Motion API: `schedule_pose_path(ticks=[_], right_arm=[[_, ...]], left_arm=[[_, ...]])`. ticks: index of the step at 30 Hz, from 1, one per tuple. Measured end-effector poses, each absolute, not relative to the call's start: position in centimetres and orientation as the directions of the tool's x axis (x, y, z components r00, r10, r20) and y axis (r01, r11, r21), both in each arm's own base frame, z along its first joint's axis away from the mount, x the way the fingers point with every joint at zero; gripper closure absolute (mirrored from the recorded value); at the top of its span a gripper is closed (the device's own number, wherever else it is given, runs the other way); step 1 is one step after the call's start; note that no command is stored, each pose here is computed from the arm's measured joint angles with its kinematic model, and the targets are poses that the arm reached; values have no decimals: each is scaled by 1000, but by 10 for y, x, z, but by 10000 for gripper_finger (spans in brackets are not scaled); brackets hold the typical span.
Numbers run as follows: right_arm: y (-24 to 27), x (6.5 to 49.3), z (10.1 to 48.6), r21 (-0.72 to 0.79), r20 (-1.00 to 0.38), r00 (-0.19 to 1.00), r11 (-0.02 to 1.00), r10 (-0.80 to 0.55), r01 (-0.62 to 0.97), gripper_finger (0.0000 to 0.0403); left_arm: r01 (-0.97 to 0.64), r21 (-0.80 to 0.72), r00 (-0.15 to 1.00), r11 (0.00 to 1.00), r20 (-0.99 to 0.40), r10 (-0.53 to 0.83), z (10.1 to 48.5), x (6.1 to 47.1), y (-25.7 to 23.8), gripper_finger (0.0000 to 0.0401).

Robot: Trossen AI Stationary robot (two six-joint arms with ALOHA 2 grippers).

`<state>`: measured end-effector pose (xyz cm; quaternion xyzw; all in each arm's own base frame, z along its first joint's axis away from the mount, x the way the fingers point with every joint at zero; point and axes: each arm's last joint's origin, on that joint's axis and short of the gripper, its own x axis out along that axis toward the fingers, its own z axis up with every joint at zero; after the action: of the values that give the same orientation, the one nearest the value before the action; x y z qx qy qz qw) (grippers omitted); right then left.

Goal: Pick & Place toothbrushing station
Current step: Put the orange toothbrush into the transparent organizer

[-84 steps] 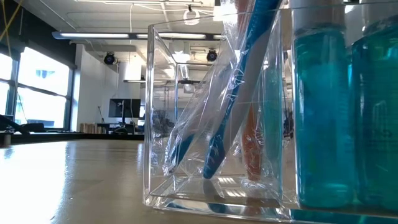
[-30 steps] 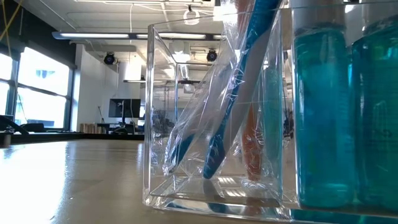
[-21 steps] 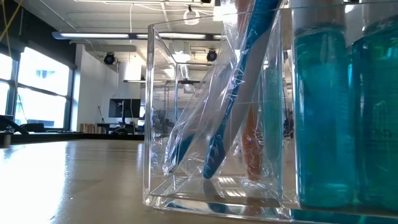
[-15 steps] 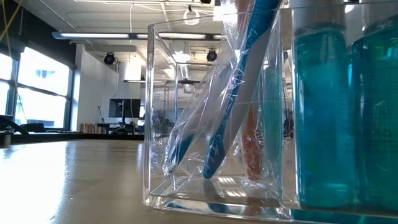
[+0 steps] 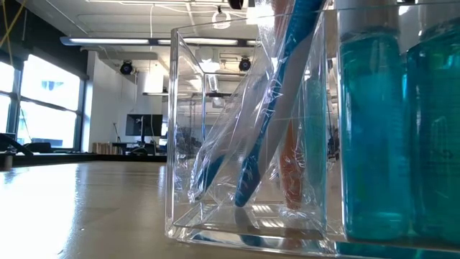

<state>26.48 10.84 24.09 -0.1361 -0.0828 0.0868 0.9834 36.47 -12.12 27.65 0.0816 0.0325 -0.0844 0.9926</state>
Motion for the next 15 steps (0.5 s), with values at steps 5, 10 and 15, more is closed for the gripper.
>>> schedule_pose_path(ticks=[5,10,15], right_arm=[[112,262,240,-269,123,989,962,85,-49,266],[118,257,241,-257,120,992,966,22,10,182],[128,250,241,-276,109,990,954,-91,118,137]], left_arm=[[174,148,982,973,-95,-161,275,365,-121,374],[181,139,980,973,-107,-167,274,364,-122,374],[179,140,980,974,-110,-164,280,356,-130,374]])
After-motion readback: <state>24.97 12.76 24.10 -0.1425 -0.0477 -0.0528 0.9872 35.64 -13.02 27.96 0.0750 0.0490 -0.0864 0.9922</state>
